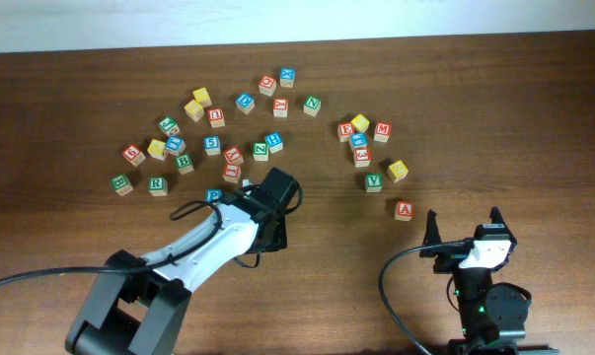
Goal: Spell out CVPR
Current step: 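Carry the C block forward and set it down at front center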
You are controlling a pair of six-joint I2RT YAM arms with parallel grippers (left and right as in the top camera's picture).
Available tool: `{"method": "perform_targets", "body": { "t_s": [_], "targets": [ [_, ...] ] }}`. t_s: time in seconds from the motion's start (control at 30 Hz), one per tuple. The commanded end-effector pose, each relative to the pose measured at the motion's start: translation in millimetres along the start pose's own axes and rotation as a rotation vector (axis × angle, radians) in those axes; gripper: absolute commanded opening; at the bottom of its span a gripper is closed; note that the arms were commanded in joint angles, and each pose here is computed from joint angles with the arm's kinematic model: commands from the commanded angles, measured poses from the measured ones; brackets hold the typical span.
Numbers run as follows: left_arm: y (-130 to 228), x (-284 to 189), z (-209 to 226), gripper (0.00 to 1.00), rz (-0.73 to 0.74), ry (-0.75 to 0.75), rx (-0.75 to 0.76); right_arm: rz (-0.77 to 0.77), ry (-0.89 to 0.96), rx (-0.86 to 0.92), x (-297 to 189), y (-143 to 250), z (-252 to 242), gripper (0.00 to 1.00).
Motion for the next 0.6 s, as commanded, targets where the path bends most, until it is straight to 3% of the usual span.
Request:
{"method": "perform_targets", "body": {
  "t_s": [0.0,0.23,0.37,0.57],
  "targets": [
    [1.0,0.8,2.9,0.28,-0.006,-0.013,0.044,0.005,0.005,0.004,0.0,2.4,-0.3,0.98],
    [-1.9,0.8,0.7,0.31,-0.021,-0.003,0.054,0.005,0.005,0.004,0.0,2.4,-0.3,0.98],
    [-2.1,0.8,0.6,0.62,-0.022,-0.003,0.053,0.005,0.005,0.004,0.0,2.4,-0.3,0.98],
    [-11.4,-6.5,-2.0,0.63,-0.050,-0.002,0.048,0.005,0.005,0.004,0.0,2.4,-0.3,0.98]
  ]
}}
Point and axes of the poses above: each gripper's point midway between its finger pads, its own x axis out along the fingers, its own z axis along the line the jaws close on, y = z × x, the point moved 4 cm from there along -x, back along the fingers, and after that the axes turned 1 degree about -x, right-handed, at the moved point
